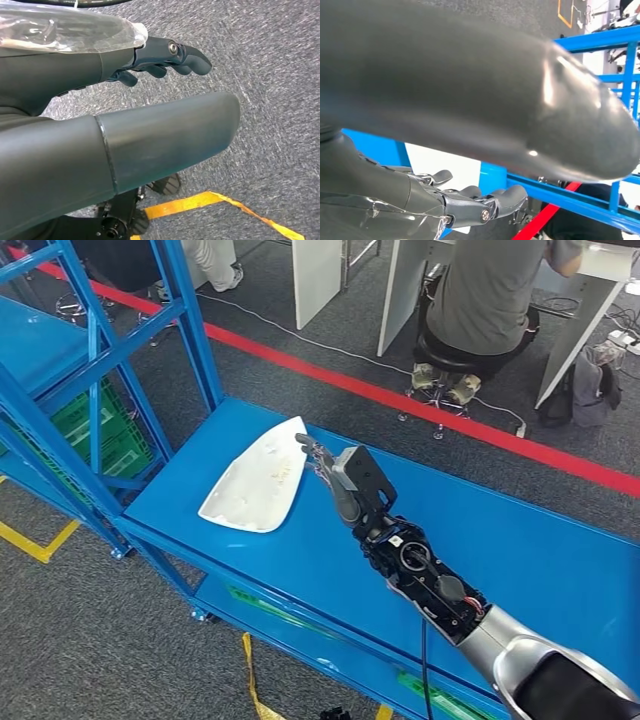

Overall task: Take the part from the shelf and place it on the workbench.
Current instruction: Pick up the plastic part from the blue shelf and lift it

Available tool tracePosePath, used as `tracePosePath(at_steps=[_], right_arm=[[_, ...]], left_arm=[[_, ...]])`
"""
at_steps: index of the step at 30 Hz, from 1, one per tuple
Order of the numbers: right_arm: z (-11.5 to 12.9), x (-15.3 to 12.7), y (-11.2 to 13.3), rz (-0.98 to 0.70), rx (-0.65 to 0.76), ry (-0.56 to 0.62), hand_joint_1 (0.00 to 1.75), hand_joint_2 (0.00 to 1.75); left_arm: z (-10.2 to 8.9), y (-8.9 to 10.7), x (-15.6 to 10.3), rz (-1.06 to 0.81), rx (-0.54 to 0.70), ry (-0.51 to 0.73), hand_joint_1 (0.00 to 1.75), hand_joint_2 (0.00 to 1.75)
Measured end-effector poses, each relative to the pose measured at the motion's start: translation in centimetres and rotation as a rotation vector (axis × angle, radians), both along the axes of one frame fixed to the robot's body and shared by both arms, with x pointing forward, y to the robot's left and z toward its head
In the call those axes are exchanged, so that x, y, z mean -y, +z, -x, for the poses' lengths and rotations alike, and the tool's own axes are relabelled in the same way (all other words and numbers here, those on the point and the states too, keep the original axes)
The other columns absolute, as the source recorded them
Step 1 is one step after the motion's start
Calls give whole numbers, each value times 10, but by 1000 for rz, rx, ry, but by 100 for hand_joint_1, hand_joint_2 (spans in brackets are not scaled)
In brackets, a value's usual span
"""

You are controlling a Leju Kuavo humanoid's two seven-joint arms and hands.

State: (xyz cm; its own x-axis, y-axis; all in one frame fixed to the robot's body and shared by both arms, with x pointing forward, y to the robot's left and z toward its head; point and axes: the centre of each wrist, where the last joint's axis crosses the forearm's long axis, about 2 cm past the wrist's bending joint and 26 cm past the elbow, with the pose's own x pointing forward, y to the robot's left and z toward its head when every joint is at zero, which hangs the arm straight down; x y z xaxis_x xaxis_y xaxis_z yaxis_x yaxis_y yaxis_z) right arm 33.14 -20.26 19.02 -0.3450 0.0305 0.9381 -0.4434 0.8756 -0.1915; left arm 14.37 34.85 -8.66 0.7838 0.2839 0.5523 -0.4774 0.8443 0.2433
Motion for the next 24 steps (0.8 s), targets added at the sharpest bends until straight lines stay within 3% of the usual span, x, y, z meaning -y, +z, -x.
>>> tracePosePath(at_steps=[17,21,24], right_arm=[[-3,-2,1,24,3,5,0,0],[-6,-3,4,68,-24,-26,0,175],[-6,-3,4,116,-55,-45,0,175]], left_arm=[[2,-1,3,6,-4,-1,0,0],[1,-1,3,9,0,10,0,0],[4,-2,3,15,-1,23,0,0]])
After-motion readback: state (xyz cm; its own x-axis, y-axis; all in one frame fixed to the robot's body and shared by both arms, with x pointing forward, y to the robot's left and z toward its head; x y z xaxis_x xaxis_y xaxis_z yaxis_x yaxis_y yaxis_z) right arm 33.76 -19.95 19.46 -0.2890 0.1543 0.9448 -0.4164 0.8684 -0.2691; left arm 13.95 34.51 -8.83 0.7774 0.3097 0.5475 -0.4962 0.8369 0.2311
